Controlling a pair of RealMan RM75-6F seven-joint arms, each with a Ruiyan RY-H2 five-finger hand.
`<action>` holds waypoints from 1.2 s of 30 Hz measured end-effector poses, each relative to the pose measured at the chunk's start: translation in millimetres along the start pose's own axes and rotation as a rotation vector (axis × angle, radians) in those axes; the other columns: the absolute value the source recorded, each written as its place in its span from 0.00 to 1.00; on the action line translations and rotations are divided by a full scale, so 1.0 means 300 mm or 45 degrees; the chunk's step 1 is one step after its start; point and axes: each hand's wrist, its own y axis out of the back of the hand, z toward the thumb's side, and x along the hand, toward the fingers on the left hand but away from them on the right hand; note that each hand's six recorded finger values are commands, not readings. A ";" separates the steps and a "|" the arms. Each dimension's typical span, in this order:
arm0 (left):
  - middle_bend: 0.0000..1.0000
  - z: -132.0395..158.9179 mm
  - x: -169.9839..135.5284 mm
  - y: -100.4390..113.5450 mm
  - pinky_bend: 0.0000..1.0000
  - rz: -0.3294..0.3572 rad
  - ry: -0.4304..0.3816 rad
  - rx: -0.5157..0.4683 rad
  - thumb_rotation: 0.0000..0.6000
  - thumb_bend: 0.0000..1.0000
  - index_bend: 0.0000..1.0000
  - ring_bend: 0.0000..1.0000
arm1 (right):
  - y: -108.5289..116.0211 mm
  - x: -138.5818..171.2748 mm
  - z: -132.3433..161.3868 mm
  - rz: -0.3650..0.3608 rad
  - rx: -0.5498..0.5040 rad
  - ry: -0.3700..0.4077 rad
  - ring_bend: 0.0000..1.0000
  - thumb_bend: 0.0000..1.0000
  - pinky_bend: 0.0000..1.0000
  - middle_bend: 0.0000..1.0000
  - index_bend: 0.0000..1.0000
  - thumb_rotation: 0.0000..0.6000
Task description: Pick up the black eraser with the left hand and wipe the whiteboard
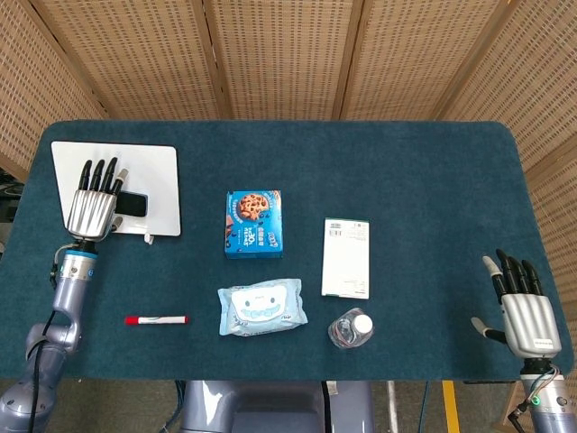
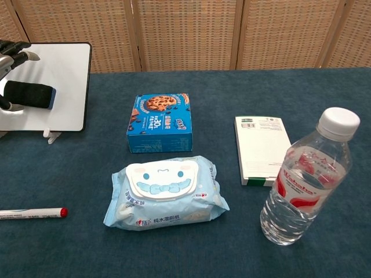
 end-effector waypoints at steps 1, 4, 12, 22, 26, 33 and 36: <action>0.00 -0.001 -0.007 0.002 0.00 0.007 -0.008 -0.013 1.00 0.14 0.02 0.00 | 0.001 0.000 -0.001 -0.001 -0.002 0.000 0.00 0.18 0.00 0.00 0.03 1.00; 0.00 -0.005 -0.035 0.016 0.00 0.045 -0.038 -0.051 1.00 0.13 0.01 0.00 | 0.003 0.001 -0.001 -0.002 -0.006 0.000 0.00 0.18 0.00 0.00 0.03 1.00; 0.00 -0.030 -0.126 0.111 0.00 0.219 -0.136 -0.273 1.00 0.12 0.00 0.00 | 0.017 0.009 0.007 -0.019 -0.017 0.014 0.00 0.18 0.00 0.00 0.03 1.00; 0.00 0.012 -0.286 0.182 0.00 0.151 -0.165 -0.556 1.00 0.10 0.00 0.00 | 0.022 0.006 -0.020 0.013 -0.009 0.005 0.00 0.16 0.00 0.00 0.03 1.00; 0.00 0.040 -0.381 0.235 0.00 0.058 -0.128 -0.632 1.00 0.10 0.00 0.00 | 0.024 0.002 -0.029 0.012 -0.003 -0.001 0.00 0.16 0.00 0.00 0.03 1.00; 0.00 -0.009 -0.542 0.272 0.00 -0.105 -0.027 -0.525 1.00 0.11 0.00 0.00 | 0.022 -0.001 -0.033 0.014 0.002 -0.010 0.00 0.16 0.00 0.00 0.03 1.00; 0.00 -0.037 -0.577 0.249 0.00 -0.144 0.004 -0.476 1.00 0.11 0.00 0.00 | 0.022 -0.004 -0.032 0.015 0.001 -0.011 0.00 0.16 0.00 0.00 0.03 1.00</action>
